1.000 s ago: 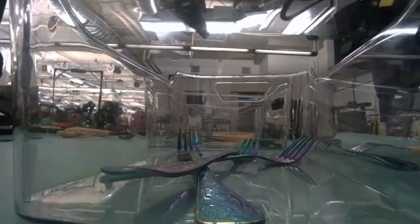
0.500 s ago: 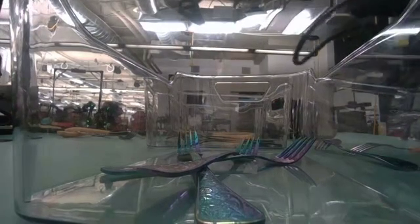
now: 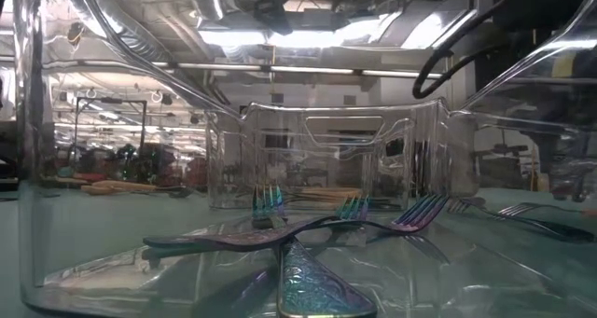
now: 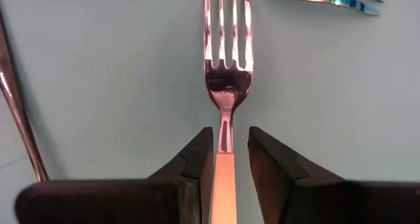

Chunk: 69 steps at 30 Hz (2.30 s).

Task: Sort silverware by color (type)
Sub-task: Put the yellow fork into the top transparent bin

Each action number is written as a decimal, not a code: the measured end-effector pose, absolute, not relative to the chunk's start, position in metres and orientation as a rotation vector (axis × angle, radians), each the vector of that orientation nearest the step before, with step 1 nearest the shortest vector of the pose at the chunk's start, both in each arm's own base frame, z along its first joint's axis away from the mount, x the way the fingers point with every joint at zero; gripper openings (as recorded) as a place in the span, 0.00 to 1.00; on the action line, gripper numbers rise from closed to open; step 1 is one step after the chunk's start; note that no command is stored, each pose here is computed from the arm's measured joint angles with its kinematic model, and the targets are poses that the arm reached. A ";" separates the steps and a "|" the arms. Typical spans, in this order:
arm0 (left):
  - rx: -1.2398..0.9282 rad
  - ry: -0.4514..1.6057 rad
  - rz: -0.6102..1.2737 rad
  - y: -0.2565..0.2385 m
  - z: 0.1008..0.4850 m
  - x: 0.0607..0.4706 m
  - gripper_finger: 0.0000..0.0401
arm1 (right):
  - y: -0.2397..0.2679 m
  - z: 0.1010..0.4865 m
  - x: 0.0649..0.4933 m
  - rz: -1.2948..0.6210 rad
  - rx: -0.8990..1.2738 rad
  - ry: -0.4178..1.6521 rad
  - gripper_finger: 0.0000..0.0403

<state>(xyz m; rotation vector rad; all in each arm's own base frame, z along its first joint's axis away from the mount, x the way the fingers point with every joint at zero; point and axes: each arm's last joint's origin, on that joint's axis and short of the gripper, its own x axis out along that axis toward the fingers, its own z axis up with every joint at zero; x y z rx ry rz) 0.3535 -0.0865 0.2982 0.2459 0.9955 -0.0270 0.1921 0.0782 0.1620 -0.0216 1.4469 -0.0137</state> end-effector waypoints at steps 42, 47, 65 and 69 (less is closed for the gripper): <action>0.221 0.984 -0.040 -0.088 0.324 0.327 0.18 | 0.078 0.199 0.191 -0.088 -0.051 1.588 0.02; 0.198 0.998 -0.041 -0.089 0.337 0.308 0.18 | 0.080 0.245 0.199 -0.113 -0.091 1.568 0.01; 0.155 0.978 -0.121 -0.120 0.367 0.251 0.18 | 0.011 0.402 0.253 -0.182 -0.254 0.881 0.01; 0.174 0.962 -0.117 -0.125 0.368 0.250 0.18 | -0.023 0.413 0.273 -0.165 -0.288 0.709 0.01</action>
